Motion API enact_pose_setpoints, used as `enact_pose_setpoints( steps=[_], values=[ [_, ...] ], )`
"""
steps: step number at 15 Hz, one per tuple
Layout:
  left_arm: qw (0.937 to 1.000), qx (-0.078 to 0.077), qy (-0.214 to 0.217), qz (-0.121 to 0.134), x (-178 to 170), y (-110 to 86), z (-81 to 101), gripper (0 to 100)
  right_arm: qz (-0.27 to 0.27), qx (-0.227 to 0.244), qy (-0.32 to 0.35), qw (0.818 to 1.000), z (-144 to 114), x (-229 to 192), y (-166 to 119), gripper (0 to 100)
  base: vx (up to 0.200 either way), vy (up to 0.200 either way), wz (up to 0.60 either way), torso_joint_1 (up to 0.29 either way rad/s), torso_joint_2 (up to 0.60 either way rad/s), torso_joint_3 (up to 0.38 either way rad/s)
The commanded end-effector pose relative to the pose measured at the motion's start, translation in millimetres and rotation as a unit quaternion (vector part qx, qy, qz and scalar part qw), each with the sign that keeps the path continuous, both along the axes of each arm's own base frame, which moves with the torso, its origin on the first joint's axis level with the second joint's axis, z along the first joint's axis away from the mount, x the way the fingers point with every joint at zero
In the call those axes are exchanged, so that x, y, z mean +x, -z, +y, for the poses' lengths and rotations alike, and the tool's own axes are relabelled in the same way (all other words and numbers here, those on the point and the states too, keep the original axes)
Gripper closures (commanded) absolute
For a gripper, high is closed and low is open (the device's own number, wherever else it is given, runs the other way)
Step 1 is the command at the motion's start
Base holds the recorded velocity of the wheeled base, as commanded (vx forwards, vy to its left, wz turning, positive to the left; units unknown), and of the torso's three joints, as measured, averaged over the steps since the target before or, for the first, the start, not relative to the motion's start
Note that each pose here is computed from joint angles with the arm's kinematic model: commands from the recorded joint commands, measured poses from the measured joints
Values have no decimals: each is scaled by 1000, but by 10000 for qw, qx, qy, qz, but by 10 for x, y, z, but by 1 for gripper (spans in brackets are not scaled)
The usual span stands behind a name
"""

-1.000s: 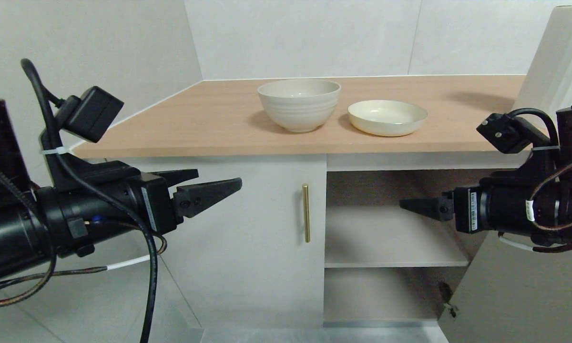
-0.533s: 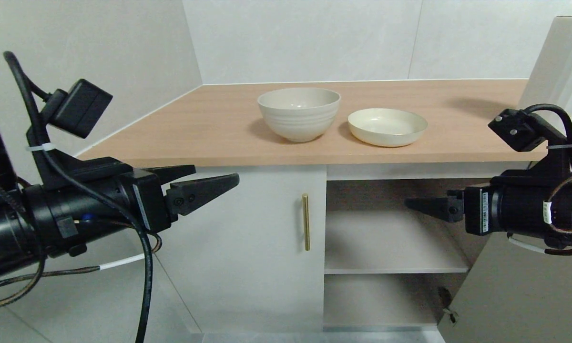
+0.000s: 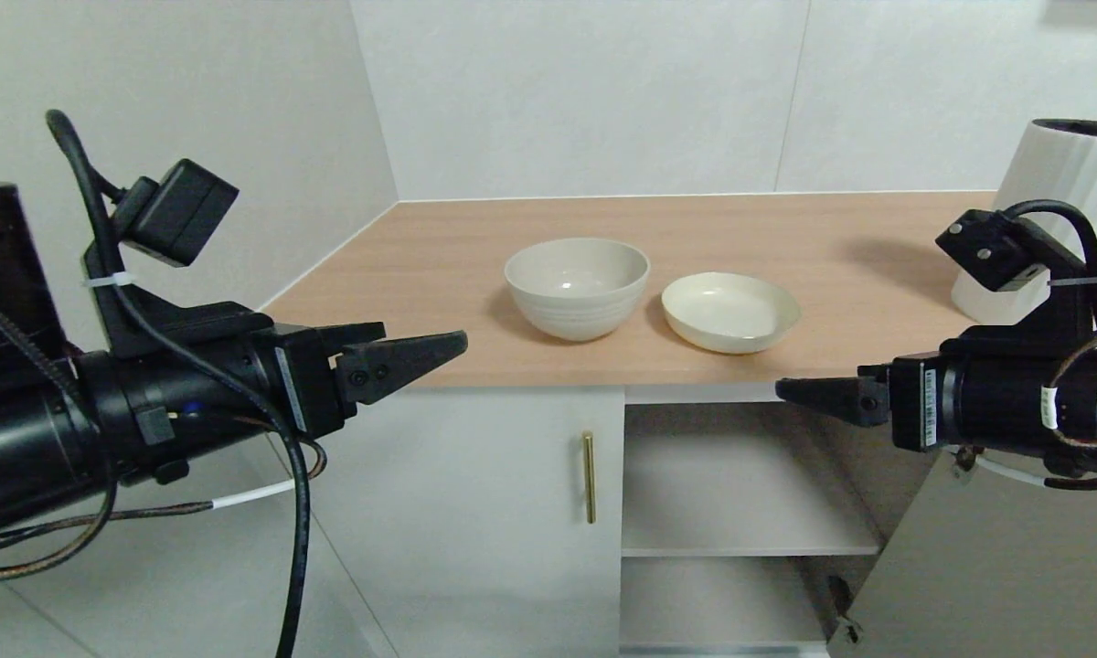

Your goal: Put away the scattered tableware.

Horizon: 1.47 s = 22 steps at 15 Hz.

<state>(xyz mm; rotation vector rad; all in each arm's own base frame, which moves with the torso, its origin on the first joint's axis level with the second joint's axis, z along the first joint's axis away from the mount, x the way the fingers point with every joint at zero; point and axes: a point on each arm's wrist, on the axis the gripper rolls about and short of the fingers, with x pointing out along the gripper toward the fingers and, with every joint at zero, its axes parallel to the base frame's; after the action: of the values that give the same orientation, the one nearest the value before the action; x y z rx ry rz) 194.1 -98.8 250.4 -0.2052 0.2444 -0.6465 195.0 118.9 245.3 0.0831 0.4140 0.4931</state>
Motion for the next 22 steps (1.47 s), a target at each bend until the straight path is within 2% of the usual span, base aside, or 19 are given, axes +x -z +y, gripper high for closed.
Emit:
enact_pose_setpoints(
  steps=[1, 8, 12, 14, 15, 16, 17, 18, 19, 20, 21, 22],
  values=[
    [10000, 39, -19, 88, 46, 40, -21, 0, 25, -16, 3, 10000, 7, 11, 14, 0, 0, 0, 0, 168, -461, -286],
    [9996, 123, 36, 243, 155, 102, -117, 0, 80, -58, 8, 10000, 31, 57, 45, 0, 0, 0, 0, 182, -449, -275],
    [9988, 232, -32, 420, 396, 35, -243, 0, 103, -233, 110, 9996, 172, 366, 37, 0, 0, 0, 0, 35, -87, -51],
    [9928, 559, -179, 1041, 487, -70, -225, 0, 306, -341, 619, 9970, 178, 613, 80, 0, 0, 0, 0, 0, 0, 0],
    [9872, 718, -201, 1410, 501, -57, -231, 0, 415, -269, 770, 9958, 188, 667, 103, 0, 0, 0, 0, 0, 0, 0],
    [9858, 651, -219, 1529, 514, -65, -255, 0, 449, -196, 887, 9949, 194, 721, 106, 0, 0, 0, 0, 0, 0, 0],
    [9835, 376, -373, 1729, 562, -44, -318, 0, 479, -119, 1044, 9933, 204, 798, 112, 0, 0, 0, 0, 0, 0, 0],
    [9810, 242, -558, 1844, 628, -20, -410, 0, 512, -121, 1161, 9919, 214, 837, 141, 0, 0, 0, 0, 0, 0, 0],
    [9792, 233, -661, 1905, 671, 13, -458, 0, 517, -134, 1223, 9911, 219, 863, 152, 0, 0, 0, 0, 0, 0, 0],
    [9714, 290, -1069, 2099, 822, 173, -660, 0, 506, -118, 1402, 9888, 239, 916, 174, 0, 0, 0, 0, 0, 0, 0],
    [9683, 277, -1225, 2158, 878, 232, -742, 0, 503, -82, 1431, 9884, 245, 930, 176, 0, 0, 0, 0, 0, 0, 0],
    [9628, 91, -1571, 2198, 1020, 314, -875, 0, 451, 9, 1458, 9883, 250, 940, 164, 0, 0, 0, 0, 0, 0, 0]
  ],
)
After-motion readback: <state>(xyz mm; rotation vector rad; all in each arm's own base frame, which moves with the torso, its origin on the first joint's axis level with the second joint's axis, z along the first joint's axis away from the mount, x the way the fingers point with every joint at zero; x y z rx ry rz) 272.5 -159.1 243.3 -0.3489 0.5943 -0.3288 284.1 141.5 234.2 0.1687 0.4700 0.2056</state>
